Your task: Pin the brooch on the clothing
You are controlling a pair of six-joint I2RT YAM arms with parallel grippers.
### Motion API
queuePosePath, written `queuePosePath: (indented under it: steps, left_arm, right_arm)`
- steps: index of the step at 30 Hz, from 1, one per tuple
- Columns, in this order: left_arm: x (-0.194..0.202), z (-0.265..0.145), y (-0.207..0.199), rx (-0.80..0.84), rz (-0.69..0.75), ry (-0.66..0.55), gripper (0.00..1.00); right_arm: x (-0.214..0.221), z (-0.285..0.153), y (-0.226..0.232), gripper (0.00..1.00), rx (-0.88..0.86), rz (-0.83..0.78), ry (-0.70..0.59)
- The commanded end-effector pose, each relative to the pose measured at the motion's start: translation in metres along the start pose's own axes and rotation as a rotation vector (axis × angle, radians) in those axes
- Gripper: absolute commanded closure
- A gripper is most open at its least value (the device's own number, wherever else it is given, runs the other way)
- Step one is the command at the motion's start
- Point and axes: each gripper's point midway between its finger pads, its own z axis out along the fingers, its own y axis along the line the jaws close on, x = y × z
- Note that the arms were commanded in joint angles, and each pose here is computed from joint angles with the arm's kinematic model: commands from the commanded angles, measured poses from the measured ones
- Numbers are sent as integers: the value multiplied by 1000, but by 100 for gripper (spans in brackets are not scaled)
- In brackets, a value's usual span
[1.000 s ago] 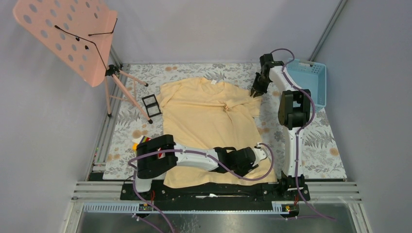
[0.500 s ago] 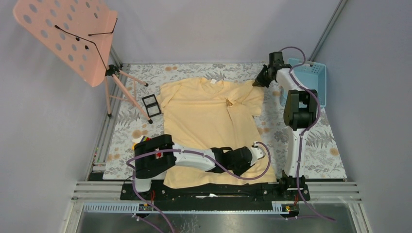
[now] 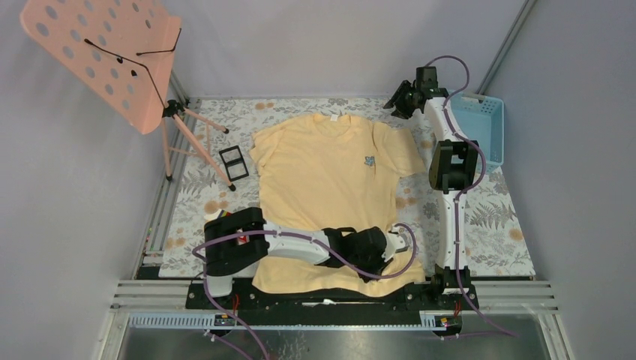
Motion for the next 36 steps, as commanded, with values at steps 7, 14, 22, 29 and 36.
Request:
queuePosePath:
  steps: [7,14,22,29,36]
  left_arm:
    - [-97,-82,-5,-2,-94,-156,13]
    - [-151,-165,83,-262,-211,-284,2]
    - [-136,-213,224,-563,-442,-290,1]
    - [-99,-232,321,-684,-688,-286,1]
    - [-73,-240,365,-693,-828,-293,1]
  right_arm:
    - [-34,-78,33,12,-53,-198,-94]
    - [-14,-131,6,9,118,-297,-41]
    - [53,-137,-53,15,262,-260,115]
    - [96,-149,-102,19,396,-273,187]
    - [112,-144,-131,26,456,-175,235]
